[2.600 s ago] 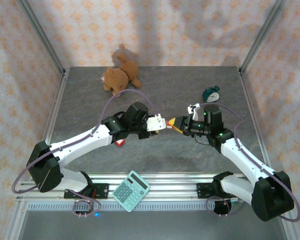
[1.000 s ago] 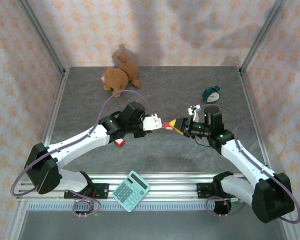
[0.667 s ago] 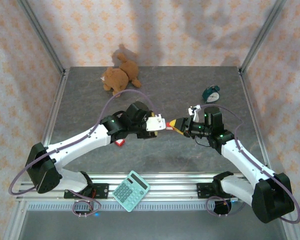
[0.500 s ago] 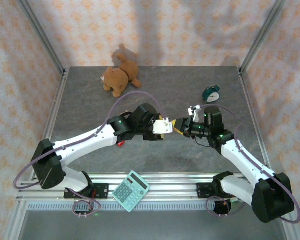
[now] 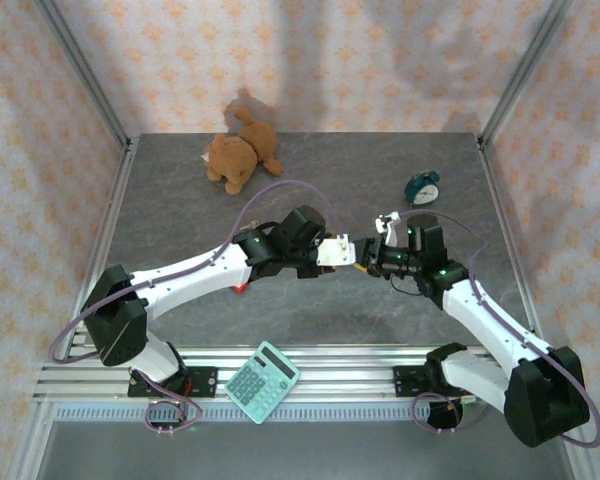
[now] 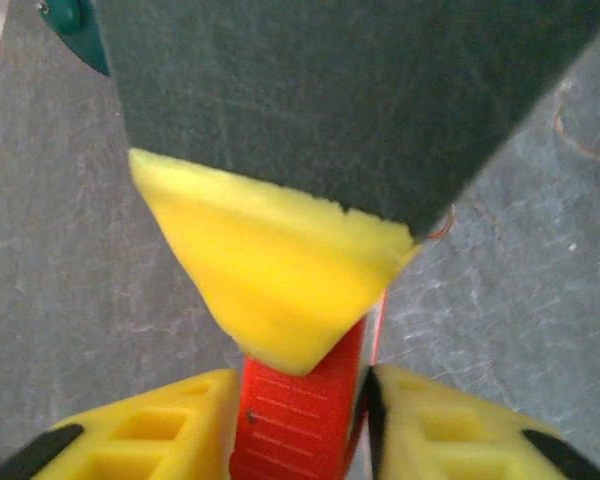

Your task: Unlock with the key

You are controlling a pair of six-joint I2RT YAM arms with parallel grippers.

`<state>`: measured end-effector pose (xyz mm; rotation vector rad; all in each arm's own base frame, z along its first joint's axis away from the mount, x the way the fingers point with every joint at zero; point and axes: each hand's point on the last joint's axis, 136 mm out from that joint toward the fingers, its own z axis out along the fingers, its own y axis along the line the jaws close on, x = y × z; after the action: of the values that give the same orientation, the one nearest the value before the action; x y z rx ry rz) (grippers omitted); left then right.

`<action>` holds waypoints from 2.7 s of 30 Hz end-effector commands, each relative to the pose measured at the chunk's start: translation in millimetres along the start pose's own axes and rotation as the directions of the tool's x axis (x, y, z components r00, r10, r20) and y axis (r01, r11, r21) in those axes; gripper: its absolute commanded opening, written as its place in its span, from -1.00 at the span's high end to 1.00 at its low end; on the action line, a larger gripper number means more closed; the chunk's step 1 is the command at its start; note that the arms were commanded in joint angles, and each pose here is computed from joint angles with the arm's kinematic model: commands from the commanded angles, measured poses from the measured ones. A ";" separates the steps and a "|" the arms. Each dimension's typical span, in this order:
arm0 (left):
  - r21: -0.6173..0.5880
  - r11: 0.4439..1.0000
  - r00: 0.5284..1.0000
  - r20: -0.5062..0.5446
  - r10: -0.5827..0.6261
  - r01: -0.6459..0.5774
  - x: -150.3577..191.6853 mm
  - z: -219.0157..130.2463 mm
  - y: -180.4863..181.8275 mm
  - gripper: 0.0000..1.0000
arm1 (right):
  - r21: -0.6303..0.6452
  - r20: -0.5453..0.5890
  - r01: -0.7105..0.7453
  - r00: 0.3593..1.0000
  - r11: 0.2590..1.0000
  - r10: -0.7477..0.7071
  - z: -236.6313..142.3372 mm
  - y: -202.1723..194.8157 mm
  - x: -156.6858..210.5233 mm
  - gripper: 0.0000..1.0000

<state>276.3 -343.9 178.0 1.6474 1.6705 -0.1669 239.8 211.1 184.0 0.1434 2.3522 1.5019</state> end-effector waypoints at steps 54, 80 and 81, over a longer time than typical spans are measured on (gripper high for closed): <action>-0.781 0.467 0.904 -0.290 0.315 -0.414 -19.3 36.1 32.6 0.78 | -0.048 0.395 -0.342 0.856 0.938 0.332 -14.7 -22.1 -34.7 -0.02; -0.739 0.608 0.935 -0.083 0.344 -0.289 -18.2 24.0 2.1 0.80 | -0.114 0.285 -0.169 0.938 0.979 0.195 -11.4 10.4 -22.5 -0.21; -0.738 0.611 0.933 -0.071 0.352 -0.287 -18.2 22.4 0.3 0.80 | -0.120 0.275 -0.170 0.941 0.978 0.197 -11.0 10.8 -21.3 -0.20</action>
<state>292.9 -367.1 164.2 1.2399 1.1157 0.6669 257.6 190.8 178.3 0.6678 2.1210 1.4796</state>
